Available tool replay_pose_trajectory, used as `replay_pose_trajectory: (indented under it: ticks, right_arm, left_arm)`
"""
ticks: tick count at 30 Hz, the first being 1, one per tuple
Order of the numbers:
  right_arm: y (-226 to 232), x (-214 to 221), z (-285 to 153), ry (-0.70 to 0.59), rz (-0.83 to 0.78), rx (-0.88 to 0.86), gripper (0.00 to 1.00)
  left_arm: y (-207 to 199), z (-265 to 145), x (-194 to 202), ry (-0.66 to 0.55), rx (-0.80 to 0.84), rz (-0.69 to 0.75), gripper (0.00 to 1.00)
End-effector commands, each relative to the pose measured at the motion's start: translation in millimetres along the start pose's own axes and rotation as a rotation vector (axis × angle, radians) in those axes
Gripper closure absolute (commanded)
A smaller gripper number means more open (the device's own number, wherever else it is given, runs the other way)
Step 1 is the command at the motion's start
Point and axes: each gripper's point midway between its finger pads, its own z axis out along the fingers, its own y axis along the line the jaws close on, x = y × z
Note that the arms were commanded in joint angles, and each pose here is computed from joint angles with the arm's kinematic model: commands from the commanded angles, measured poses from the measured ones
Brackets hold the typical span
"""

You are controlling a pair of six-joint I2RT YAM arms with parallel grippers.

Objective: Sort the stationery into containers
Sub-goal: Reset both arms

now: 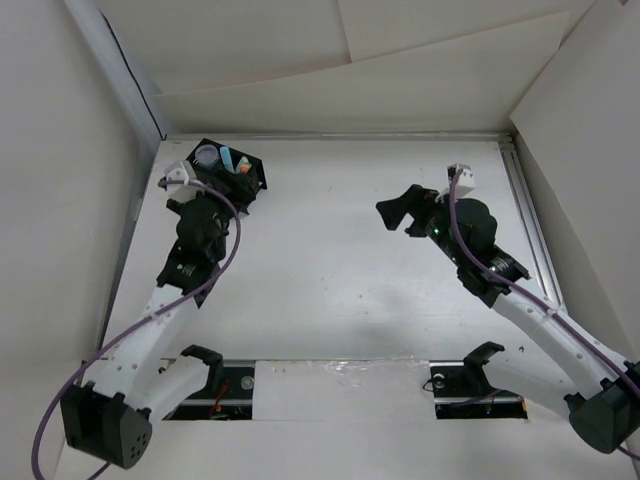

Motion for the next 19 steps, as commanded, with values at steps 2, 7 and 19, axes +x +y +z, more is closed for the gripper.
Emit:
replay_pose_trajectory:
  ticks: [2,7,19]
  right_arm:
    - [10.0,-16.6,3.9,-0.041,0.004,-0.024,0.0]
    - [6.0,-16.5,4.0,-0.044,0.004,-0.004,0.0]
    - [4.4,-10.6,8.2,-0.024,0.002,-0.001,0.0]
  left_arm:
    - [11.7,-35.9,7.6,0.082,0.006,-0.055,0.0]
    - [24.4,-52.6,-3.0,0.084,-0.036,-0.074,0.0]
    - [25.9,-50.2,17.6,0.163,0.002,-0.008,0.0]
